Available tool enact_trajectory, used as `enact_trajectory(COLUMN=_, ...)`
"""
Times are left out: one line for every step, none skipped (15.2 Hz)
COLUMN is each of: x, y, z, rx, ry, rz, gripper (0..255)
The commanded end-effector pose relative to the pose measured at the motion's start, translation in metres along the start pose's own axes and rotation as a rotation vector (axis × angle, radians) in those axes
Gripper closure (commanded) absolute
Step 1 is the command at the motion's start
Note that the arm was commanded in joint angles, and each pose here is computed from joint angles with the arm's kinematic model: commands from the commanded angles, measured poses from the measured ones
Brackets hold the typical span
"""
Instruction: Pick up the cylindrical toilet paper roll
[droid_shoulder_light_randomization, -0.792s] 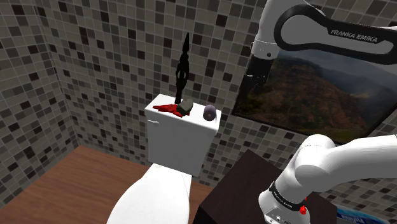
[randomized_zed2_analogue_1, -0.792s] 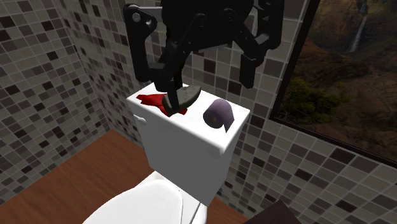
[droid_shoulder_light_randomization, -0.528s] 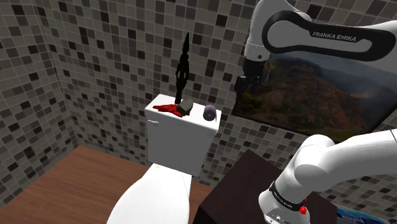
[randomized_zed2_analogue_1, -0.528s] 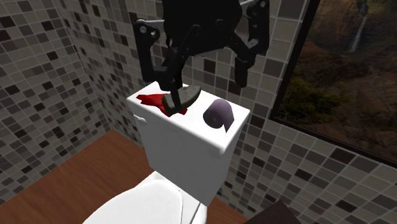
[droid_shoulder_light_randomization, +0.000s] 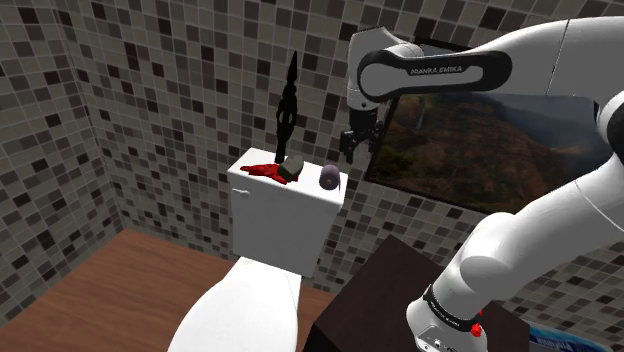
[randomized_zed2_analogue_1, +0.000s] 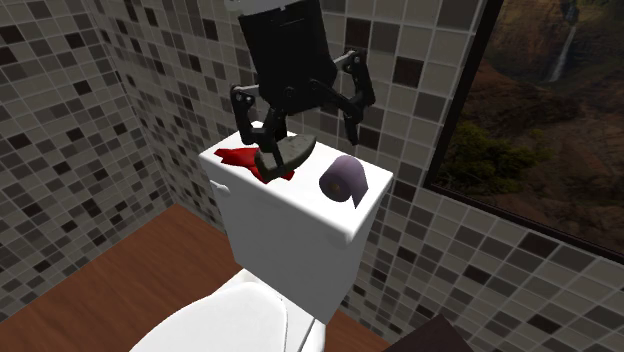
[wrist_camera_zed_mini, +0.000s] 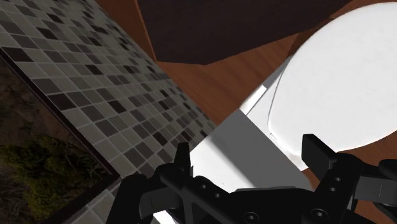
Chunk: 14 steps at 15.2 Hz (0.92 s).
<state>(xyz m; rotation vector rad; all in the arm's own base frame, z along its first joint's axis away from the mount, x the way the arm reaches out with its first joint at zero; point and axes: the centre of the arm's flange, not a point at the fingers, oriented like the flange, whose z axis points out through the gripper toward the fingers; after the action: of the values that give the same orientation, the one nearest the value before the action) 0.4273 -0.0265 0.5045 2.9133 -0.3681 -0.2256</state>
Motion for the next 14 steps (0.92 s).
enact_trajectory(x=0.026, y=-0.004, z=0.015, rx=-0.025, ry=-0.023, rz=0.024, gripper=0)
enact_trajectory(x=0.039, y=-0.004, z=0.023, rx=-0.038, ry=-0.034, rz=0.036, gripper=0)
enact_trajectory(x=0.051, y=-0.005, z=0.030, rx=-0.050, ry=-0.045, rz=0.048, gripper=0)
enact_trajectory(x=0.064, y=-0.005, z=0.038, rx=-0.062, ry=-0.057, rz=0.060, gripper=0)
enact_trajectory(x=0.076, y=-0.005, z=0.047, rx=-0.074, ry=-0.068, rz=0.072, gripper=0)
enact_trajectory(x=0.088, y=-0.004, z=0.055, rx=-0.087, ry=-0.079, rz=0.084, gripper=0)
enact_trajectory(x=0.100, y=-0.003, z=0.063, rx=-0.099, ry=-0.090, rz=0.096, gripper=0)
enact_trajectory(x=0.112, y=-0.003, z=0.072, rx=-0.111, ry=-0.101, rz=0.107, gripper=0)
enact_trajectory(x=0.124, y=-0.001, z=0.080, rx=-0.124, ry=-0.113, rz=0.119, gripper=0)
enact_trajectory(x=0.136, y=0.000, z=0.089, rx=-0.136, ry=-0.124, rz=0.131, gripper=0)
enact_trajectory(x=0.147, y=0.002, z=0.098, rx=-0.148, ry=-0.135, rz=0.143, gripper=0)
enact_trajectory(x=0.159, y=0.003, z=0.107, rx=-0.161, ry=-0.146, rz=0.155, gripper=0)
enact_trajectory(x=0.170, y=0.006, z=0.116, rx=-0.173, ry=-0.157, rz=0.167, gripper=0)
enact_trajectory(x=0.181, y=0.008, z=0.125, rx=-0.185, ry=-0.168, rz=0.179, gripper=0)
